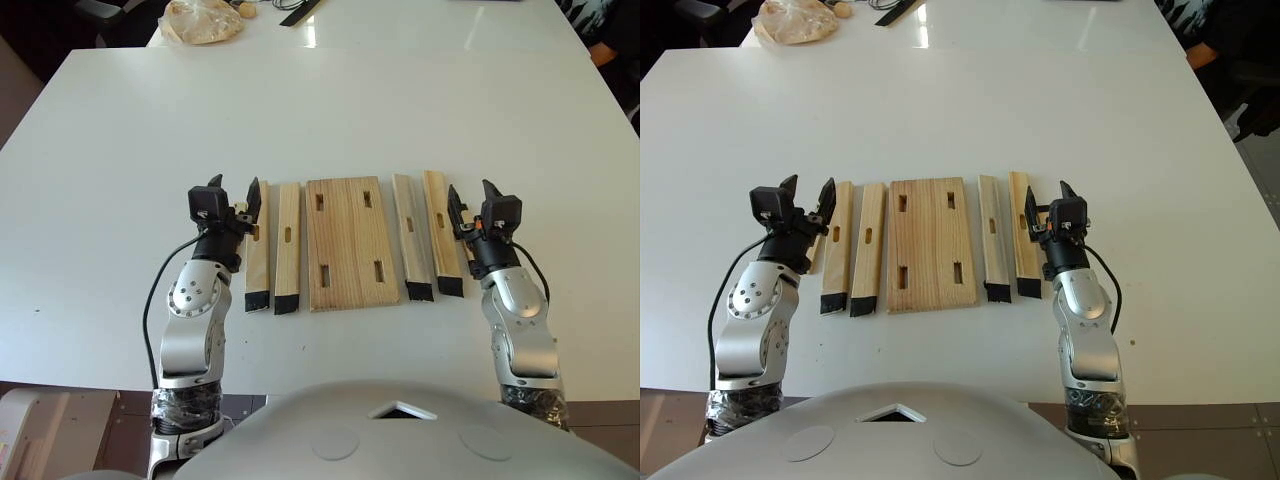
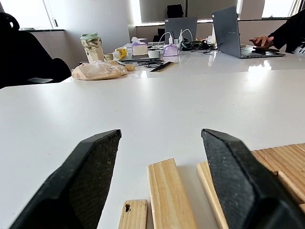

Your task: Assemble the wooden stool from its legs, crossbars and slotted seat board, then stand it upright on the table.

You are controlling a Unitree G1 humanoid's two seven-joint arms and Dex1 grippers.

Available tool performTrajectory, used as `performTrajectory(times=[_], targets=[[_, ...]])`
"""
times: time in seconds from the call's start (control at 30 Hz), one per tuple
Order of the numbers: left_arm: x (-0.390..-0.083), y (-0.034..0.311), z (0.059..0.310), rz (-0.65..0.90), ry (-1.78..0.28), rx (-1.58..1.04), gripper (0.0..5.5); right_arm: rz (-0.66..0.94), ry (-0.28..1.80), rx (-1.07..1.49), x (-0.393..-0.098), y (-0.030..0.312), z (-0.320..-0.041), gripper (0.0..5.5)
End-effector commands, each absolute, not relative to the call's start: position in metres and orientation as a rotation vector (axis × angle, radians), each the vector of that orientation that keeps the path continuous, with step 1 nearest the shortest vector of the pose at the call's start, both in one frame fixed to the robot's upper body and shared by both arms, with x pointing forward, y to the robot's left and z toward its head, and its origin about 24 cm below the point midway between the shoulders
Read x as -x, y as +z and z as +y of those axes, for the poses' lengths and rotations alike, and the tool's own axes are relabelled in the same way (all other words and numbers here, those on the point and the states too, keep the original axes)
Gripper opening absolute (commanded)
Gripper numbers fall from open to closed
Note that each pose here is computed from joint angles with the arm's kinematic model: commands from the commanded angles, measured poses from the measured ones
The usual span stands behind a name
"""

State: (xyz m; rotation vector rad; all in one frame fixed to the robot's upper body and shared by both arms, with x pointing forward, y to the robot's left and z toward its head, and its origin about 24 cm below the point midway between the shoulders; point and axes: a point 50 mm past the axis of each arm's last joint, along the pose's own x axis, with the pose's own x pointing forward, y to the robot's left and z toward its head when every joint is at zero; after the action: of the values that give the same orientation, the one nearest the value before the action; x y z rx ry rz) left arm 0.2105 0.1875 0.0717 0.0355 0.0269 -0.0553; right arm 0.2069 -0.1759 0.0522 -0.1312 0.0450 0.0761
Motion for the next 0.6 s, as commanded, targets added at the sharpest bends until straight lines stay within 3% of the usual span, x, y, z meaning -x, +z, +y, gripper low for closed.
performTrajectory(times=[0.03,0.6], targets=[[-0.2113,0.0716,0.1863,0.036,-0.051,-0.036,3.15,0.045,0.072,0.131,-0.2082,0.0548,-0.1776,2.83],[-0.2169,0.0719,0.1868,0.036,-0.046,-0.048,3.15,0.038,0.052,0.135,-0.2131,0.0552,-0.1799,2.83]])
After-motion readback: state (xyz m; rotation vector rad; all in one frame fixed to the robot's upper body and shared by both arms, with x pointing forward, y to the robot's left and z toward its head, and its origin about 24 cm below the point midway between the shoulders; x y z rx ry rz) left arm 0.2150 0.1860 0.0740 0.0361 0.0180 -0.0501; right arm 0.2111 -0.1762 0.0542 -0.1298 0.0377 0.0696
